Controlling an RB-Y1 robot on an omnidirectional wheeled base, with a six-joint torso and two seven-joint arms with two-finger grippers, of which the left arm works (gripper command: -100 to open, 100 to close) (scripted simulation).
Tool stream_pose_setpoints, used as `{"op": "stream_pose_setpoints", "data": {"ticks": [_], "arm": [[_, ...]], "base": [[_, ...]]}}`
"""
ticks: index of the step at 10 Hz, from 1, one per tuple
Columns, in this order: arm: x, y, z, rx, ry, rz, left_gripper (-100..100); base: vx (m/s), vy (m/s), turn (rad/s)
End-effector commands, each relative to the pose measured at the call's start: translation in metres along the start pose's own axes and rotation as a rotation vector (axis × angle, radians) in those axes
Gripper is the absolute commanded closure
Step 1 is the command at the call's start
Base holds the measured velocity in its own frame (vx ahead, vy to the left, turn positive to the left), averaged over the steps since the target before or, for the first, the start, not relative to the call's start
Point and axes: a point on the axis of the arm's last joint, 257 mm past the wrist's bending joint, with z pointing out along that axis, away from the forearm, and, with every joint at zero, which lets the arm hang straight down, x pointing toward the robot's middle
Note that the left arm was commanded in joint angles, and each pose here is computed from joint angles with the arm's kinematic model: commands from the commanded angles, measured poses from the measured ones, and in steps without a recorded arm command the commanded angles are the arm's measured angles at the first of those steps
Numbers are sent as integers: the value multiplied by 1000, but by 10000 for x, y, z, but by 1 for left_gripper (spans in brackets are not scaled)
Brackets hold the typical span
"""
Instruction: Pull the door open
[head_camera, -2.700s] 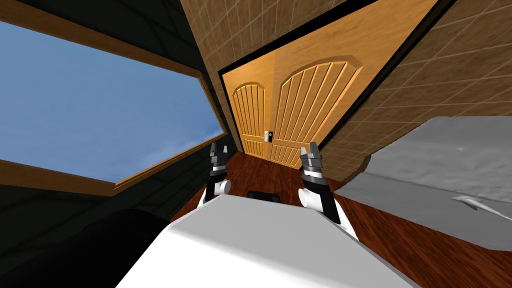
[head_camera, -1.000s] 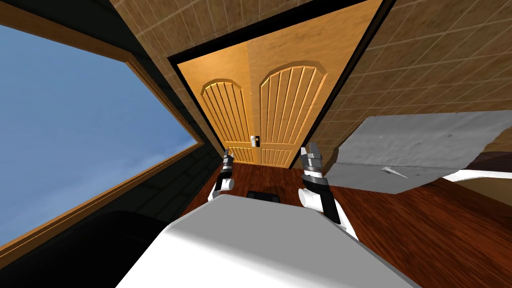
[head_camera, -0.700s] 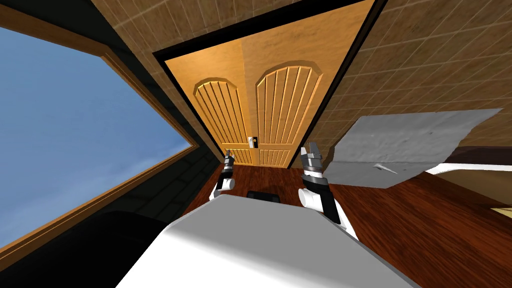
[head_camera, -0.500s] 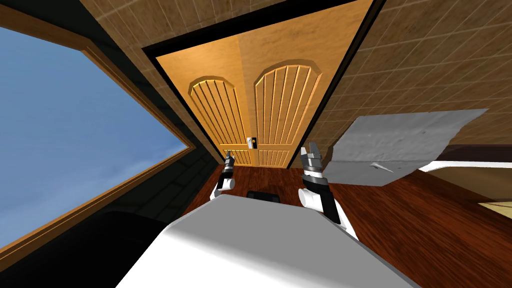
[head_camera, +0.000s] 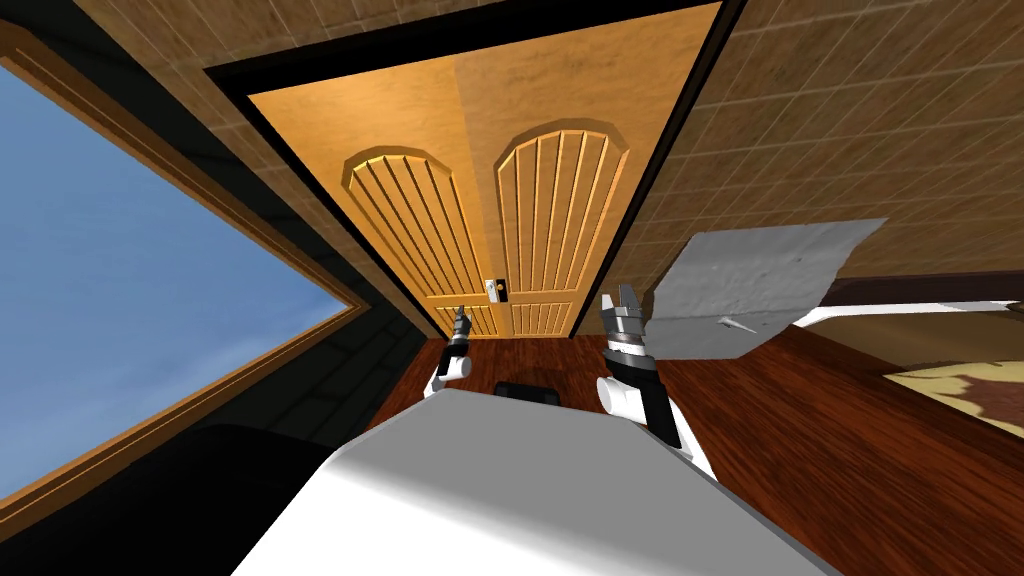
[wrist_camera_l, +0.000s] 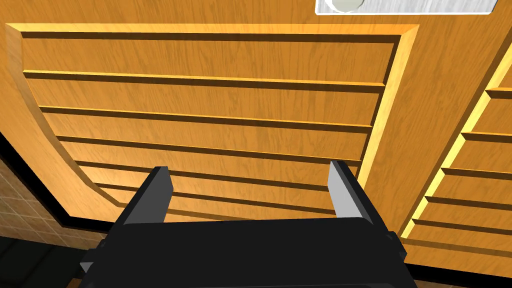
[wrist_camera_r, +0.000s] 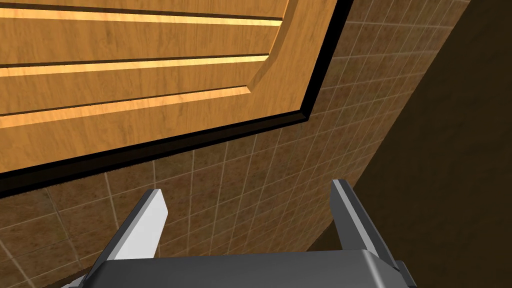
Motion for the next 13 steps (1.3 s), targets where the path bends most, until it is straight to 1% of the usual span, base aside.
{"op": "stream_pose_setpoints", "data": {"ticks": [1,4,5,6,9,10,11,12,13], "arm": [[0,129,10,-30,-2,5,-100],[-8,316,13,-72,-6,9,-100],[-11,429,11,-98,-8,12,-100],[-11,476,11,-109,-8,13,-100],[-2,720,3,-165,-10,16,-100],[5,764,4,-176,-10,17,-100],[-8,724,8,-167,-10,16,-100],[-275,823,-76,-191,-43,35,-100],[-388,854,-108,-200,-57,42,-100]], "base": [[115,39,-121],[96,27,-114],[125,24,-159],[131,52,-129],[161,56,-151],[175,75,-109],[78,34,-18],[-52,15,88],[-91,7,80]]}}
